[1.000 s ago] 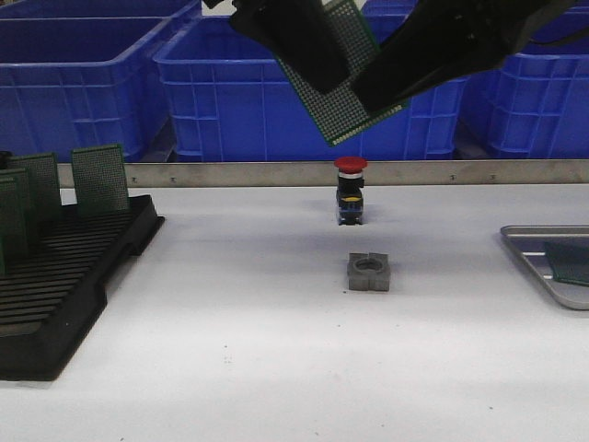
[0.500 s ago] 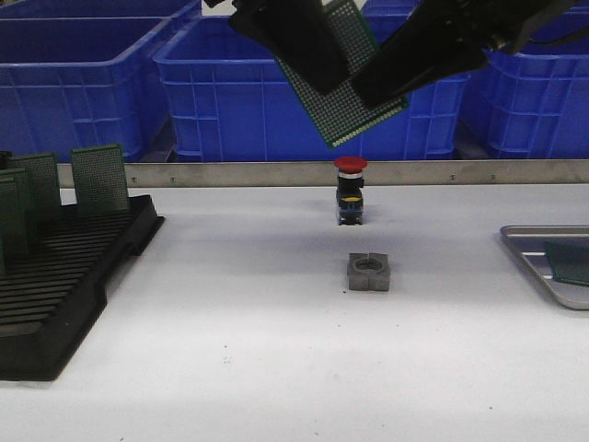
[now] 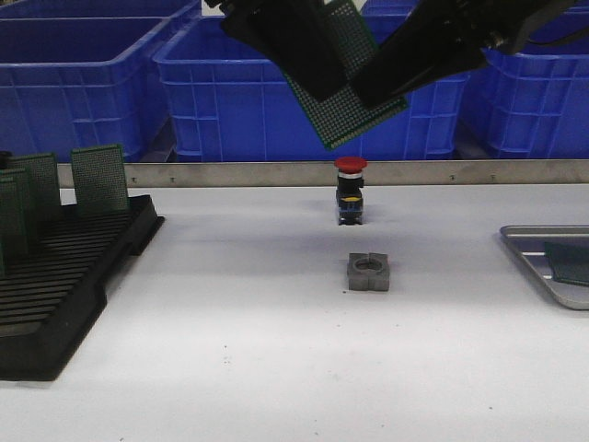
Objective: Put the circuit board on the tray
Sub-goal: 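Grasp the second board with the right gripper beside the left gripper, then open the left gripper and carry the board away with the right gripper, then lower the second board into the silver tray with the right gripper and release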
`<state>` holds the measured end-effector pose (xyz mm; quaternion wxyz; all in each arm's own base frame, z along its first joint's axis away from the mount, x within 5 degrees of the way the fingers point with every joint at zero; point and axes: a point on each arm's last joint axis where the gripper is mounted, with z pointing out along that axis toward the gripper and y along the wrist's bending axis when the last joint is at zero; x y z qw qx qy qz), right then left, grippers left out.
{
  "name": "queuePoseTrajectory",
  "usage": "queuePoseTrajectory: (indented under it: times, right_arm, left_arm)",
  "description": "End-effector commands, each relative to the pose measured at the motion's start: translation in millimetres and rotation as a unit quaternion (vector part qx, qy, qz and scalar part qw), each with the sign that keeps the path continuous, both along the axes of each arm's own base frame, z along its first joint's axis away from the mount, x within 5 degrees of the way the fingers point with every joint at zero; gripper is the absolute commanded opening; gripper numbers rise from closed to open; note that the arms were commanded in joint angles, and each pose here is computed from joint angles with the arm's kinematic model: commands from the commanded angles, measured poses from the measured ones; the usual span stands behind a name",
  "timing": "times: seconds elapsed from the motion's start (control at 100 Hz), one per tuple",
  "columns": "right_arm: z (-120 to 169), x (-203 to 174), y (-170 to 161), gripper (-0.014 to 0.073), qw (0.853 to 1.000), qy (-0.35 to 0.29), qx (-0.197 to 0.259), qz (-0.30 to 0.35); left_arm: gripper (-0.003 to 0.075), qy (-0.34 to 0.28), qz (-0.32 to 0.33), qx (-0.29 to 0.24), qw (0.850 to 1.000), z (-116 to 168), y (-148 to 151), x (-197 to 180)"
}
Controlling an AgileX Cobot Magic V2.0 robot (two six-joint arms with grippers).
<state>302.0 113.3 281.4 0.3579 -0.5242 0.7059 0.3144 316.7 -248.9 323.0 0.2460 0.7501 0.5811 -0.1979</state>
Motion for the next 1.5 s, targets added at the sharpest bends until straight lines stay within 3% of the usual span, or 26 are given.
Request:
queuePoseTrajectory:
  times: [0.0,0.1,0.34,0.64,0.78,0.89,1.15,1.33,1.49]
  right_arm:
    - [25,-3,2,-0.0069,0.999,-0.023,0.04,-0.005]
    - [25,-3,2,-0.0069,0.999,-0.022,0.04,-0.007]
    - [36,-9,-20,-0.0069,0.999,-0.019,0.012,-0.046]
    - [51,-11,-95,-0.0069,0.983,0.023,0.032,-0.179]
    - [42,-7,-136,-0.0069,0.955,0.088,0.051,-0.278]
    - [27,-1,-164,-0.0069,0.923,0.156,0.073,-0.345]
    - [-35,21,-196,-0.0069,0.851,0.307,0.099,-0.414]
    - [-71,33,-203,-0.0069,0.824,0.357,0.1,-0.429]
    - [-90,39,-207,-0.0069,0.809,0.374,0.098,-0.443]
  left_arm:
    - [0.0549,-0.012,-0.012,-0.036,0.999,31,2,-15]
    - [0.0634,-0.013,-0.011,-0.036,0.999,31,2,-15]
    - [0.0629,-0.013,-0.011,-0.036,0.999,31,2,-15]
    - [0.0629,-0.013,-0.011,-0.036,0.999,31,2,-15]
    - [0.0629,-0.012,-0.012,-0.035,0.999,31,2,-15]
    - [0.0629,-0.012,-0.012,-0.035,0.999,31,2,-15]
    - [0.0629,-0.012,-0.012,-0.035,0.999,31,2,-15]
    - [0.0629,-0.012,-0.012,-0.035,0.999,31,2,-15]
    - [0.0629,-0.012,-0.012,-0.035,0.999,31,2,-15]
